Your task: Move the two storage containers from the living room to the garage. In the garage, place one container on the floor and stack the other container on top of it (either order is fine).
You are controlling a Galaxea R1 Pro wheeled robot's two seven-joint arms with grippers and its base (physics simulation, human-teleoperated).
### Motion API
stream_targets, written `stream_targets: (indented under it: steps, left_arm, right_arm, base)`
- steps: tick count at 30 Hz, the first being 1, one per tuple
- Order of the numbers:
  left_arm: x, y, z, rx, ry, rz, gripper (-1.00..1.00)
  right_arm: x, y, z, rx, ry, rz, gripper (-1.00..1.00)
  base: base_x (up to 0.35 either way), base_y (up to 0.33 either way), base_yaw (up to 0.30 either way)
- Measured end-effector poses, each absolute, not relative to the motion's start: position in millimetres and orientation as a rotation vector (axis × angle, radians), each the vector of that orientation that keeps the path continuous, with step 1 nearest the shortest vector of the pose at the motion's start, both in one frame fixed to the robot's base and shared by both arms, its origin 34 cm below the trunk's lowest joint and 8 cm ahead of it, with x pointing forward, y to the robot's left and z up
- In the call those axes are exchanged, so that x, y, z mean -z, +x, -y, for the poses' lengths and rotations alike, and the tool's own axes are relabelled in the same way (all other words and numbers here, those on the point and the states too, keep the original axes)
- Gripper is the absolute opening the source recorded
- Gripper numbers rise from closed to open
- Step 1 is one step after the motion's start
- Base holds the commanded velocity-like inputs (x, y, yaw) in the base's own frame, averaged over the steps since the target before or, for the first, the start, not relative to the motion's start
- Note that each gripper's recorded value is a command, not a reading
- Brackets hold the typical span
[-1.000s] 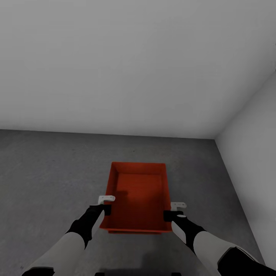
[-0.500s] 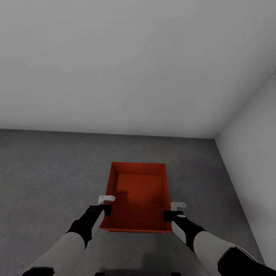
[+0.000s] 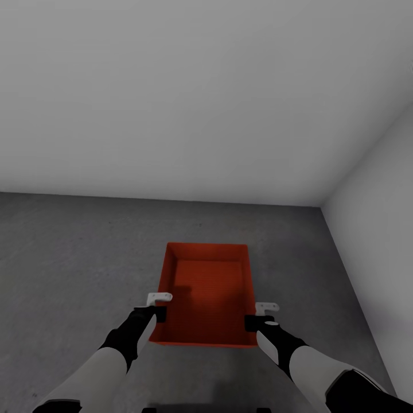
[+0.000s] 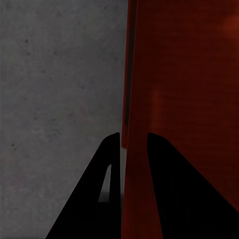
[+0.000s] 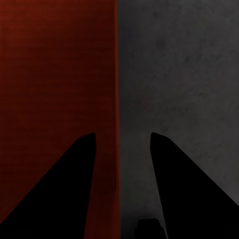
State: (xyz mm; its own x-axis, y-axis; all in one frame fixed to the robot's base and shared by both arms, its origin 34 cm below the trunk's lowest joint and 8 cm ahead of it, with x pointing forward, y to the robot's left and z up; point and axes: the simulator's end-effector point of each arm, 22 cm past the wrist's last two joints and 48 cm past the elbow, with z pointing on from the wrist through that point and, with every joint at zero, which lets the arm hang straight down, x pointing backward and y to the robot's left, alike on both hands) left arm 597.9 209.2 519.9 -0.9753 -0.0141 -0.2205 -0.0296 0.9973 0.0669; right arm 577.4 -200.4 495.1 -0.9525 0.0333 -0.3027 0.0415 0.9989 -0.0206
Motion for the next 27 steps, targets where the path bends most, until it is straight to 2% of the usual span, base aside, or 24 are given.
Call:
stream_targets:
  steps: [27]
  left_arm:
    - [-509.0, 598.9, -209.2, -0.102, -0.032, -2.918, -1.00]
  right_arm:
    - [-484.2, 578.2, 200.3, 0.038, 0.055, -2.834, -1.00]
  base:
    - [0.000, 0.000, 0.000]
